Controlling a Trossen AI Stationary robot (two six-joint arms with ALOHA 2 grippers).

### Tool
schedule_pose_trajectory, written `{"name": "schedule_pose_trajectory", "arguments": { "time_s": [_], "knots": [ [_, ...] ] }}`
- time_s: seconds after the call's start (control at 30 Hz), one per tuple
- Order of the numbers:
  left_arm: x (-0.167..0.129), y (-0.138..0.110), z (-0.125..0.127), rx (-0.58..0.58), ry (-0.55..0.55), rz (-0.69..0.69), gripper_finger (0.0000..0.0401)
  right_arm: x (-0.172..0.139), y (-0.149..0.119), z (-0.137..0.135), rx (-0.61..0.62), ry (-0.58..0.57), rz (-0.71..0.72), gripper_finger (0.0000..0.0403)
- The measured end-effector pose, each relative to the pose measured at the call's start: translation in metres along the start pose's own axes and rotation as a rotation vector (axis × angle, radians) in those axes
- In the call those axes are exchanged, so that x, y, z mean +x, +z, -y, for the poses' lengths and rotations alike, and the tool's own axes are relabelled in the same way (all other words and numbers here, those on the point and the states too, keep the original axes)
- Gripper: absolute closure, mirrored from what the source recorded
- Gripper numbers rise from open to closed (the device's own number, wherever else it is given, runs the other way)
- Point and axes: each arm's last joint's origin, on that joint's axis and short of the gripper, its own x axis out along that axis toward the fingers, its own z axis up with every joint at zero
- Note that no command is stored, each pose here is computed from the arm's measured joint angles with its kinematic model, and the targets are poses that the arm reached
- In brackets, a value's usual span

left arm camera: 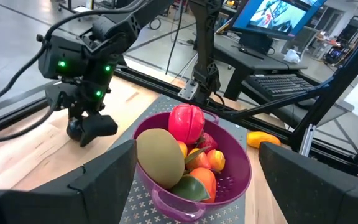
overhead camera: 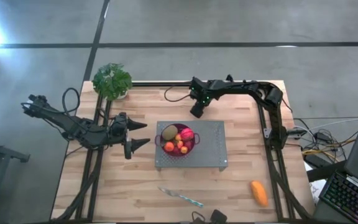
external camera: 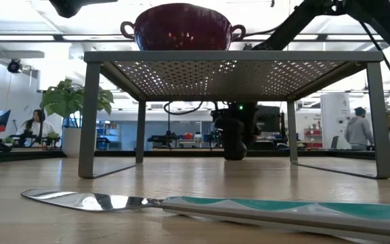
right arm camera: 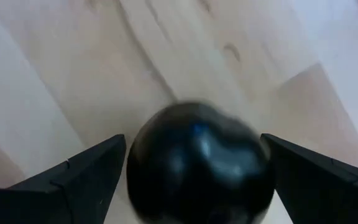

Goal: Pick & Place Fruit
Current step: Put the plum into the purple strainer bowl

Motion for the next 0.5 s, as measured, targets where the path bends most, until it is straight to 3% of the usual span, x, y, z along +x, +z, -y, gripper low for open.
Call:
{"name": "schedule_pose_trajectory", "arguments": {
  "time_s": [0.23,0.5],
  "knots": [
    [0.0000,-0.0001,0.0000,-0.002,0.000,0.000,0.0059,-0.0066,-0.0037,-0.0036,-0.021,0.001,-0.028,0.0047],
    [0.0001,-0.0002,-0.0001,-0.005,0.000,-0.001,0.0059,-0.0070,-0.0041,-0.0038,-0.034,0.001,-0.028,0.0098]
  ]
}}
